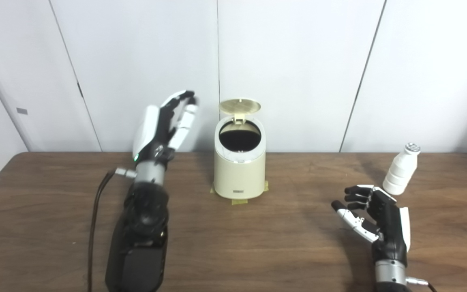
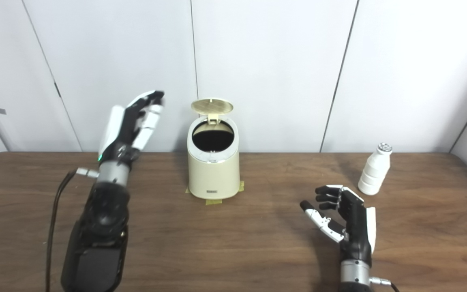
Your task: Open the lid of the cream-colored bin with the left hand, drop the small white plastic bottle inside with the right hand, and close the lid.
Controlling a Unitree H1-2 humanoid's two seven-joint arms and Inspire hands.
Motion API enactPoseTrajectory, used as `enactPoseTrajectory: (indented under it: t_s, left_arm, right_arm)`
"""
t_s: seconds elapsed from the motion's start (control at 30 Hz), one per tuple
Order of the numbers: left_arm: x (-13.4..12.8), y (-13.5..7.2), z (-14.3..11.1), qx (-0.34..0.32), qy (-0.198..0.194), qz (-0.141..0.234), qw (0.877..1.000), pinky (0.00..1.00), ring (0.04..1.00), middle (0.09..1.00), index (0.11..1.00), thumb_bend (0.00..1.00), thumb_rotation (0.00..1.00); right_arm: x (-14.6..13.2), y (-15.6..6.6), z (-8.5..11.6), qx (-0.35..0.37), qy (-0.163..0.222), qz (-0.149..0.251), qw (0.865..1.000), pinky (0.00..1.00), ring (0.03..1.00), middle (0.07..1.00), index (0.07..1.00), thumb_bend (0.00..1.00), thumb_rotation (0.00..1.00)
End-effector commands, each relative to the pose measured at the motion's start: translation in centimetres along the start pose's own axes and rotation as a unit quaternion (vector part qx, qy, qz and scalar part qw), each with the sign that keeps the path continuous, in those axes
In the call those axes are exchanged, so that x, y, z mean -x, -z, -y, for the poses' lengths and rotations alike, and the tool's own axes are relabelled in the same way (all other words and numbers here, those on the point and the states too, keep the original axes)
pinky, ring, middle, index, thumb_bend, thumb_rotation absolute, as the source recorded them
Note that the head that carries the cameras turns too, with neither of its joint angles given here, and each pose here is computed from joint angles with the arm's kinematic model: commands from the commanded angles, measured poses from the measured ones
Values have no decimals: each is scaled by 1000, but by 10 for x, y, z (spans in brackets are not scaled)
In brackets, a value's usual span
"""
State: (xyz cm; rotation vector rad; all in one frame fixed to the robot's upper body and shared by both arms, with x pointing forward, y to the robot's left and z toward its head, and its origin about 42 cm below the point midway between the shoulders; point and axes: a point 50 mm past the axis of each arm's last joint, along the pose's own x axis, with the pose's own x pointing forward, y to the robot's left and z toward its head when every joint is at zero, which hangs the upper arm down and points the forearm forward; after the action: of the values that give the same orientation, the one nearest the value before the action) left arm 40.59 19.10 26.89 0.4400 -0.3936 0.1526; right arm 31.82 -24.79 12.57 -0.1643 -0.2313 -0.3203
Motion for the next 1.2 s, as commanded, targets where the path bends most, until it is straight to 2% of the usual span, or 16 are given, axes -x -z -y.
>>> enactPoseTrajectory:
  t_s: [0.0,0.1,0.17,0.3,0.43,0.63,0.77,0.9,1.03,1.17]
  left_arm:
    - [-10,-29,-10,39,-32,73,996,722,807,803,792,136,917]
    - [4,-24,-19,64,-40,71,995,723,809,804,792,105,903]
    - [14,-18,-24,83,-39,72,993,739,817,810,795,119,902]
    - [42,10,-37,118,-44,60,990,788,842,826,809,163,899]
    - [71,32,-44,128,-61,54,988,776,820,804,779,142,893]
    - [103,50,-38,137,-66,46,987,729,799,794,766,153,886]
    - [115,56,-35,138,-64,39,988,714,791,794,764,154,864]
    - [129,64,-32,138,-70,19,988,709,782,781,753,161,787]
    - [135,71,-31,140,-70,8,988,720,787,782,750,148,773]
    - [140,77,-30,139,-65,-3,988,728,795,786,751,135,789]
  right_arm:
    - [2,-1,-3,-7,-1,10,1000,487,563,585,490,480,143]
    - [1,0,-2,-9,0,10,1000,482,561,584,490,480,143]
    - [0,0,-2,-11,0,10,1000,481,560,583,490,480,144]
    - [2,0,-1,-5,-4,11,1000,486,561,583,490,480,144]
    - [3,0,1,5,-4,20,1000,481,559,584,490,480,145]
    - [2,0,3,14,-8,26,1000,469,554,580,490,480,146]
    - [1,1,2,14,-8,29,999,468,550,575,490,480,145]
    - [2,1,1,17,-7,34,999,464,548,572,490,480,145]
    - [4,1,0,13,-9,32,999,462,544,567,490,480,144]
    - [4,0,0,21,19,37,999,422,497,528,487,481,148]
